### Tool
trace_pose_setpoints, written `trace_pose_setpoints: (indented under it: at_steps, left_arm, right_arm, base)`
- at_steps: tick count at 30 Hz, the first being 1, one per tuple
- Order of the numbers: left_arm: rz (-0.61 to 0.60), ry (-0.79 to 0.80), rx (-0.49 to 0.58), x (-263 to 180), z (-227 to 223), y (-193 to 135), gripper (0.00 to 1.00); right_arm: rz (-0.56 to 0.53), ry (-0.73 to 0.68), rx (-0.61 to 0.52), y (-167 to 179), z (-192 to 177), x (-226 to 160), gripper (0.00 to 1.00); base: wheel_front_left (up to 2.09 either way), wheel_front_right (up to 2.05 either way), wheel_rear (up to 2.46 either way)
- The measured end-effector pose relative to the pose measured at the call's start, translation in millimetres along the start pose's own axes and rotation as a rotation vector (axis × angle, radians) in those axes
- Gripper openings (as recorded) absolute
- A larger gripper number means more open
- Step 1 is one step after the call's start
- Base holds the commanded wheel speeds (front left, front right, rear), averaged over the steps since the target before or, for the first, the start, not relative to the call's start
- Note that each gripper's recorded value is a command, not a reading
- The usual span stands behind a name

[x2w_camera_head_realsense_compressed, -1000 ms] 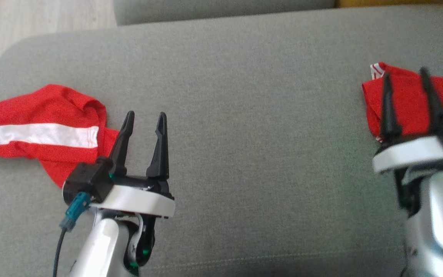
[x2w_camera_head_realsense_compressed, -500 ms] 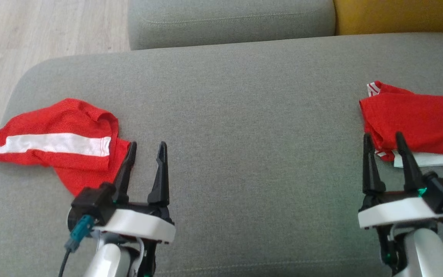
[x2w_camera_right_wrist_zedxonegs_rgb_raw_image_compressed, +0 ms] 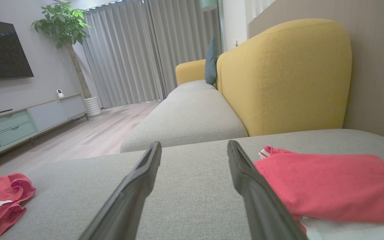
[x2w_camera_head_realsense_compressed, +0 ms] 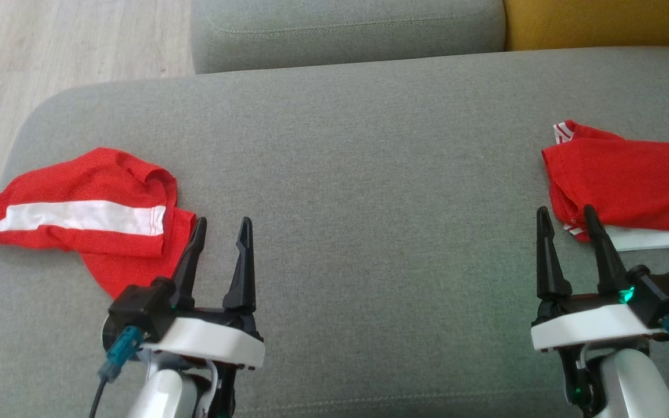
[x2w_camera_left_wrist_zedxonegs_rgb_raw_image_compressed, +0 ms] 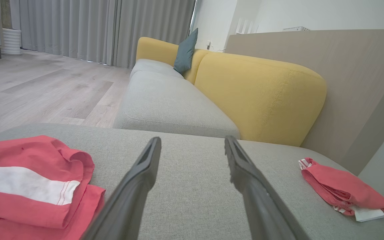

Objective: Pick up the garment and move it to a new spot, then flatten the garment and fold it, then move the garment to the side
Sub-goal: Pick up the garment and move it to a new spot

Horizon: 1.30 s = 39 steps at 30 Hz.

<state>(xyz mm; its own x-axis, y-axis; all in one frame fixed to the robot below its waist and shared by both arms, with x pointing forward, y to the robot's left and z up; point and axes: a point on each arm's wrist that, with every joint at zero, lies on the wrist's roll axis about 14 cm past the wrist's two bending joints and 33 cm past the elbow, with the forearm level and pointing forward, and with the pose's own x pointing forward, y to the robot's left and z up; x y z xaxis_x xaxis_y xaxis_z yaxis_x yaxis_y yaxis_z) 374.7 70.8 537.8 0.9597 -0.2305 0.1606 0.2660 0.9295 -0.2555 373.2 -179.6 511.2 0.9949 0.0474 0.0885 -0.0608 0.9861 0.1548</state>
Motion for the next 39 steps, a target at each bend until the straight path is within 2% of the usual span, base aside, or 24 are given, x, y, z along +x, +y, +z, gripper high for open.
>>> trace_pose_setpoints:
  at_steps: [18,27,39]
  left_arm:
    - [0.023,-0.008,0.005,-3.4,3.1,6.2,1.00]
    - [0.122,-0.045,0.023,-18.6,17.6,34.7,1.00]
    - [0.343,-0.122,0.070,-65.1,48.0,93.3,1.00]
  right_arm:
    - [0.028,0.002,0.021,10.0,-3.0,4.2,1.00]
    - [0.161,0.030,0.038,55.1,-13.9,16.8,1.00]
    - [0.394,0.073,0.068,135.7,-27.5,24.9,1.00]
  base:
    - [0.00,0.00,0.00]
    - [0.00,0.00,0.00]
    - [0.00,0.00,0.00]
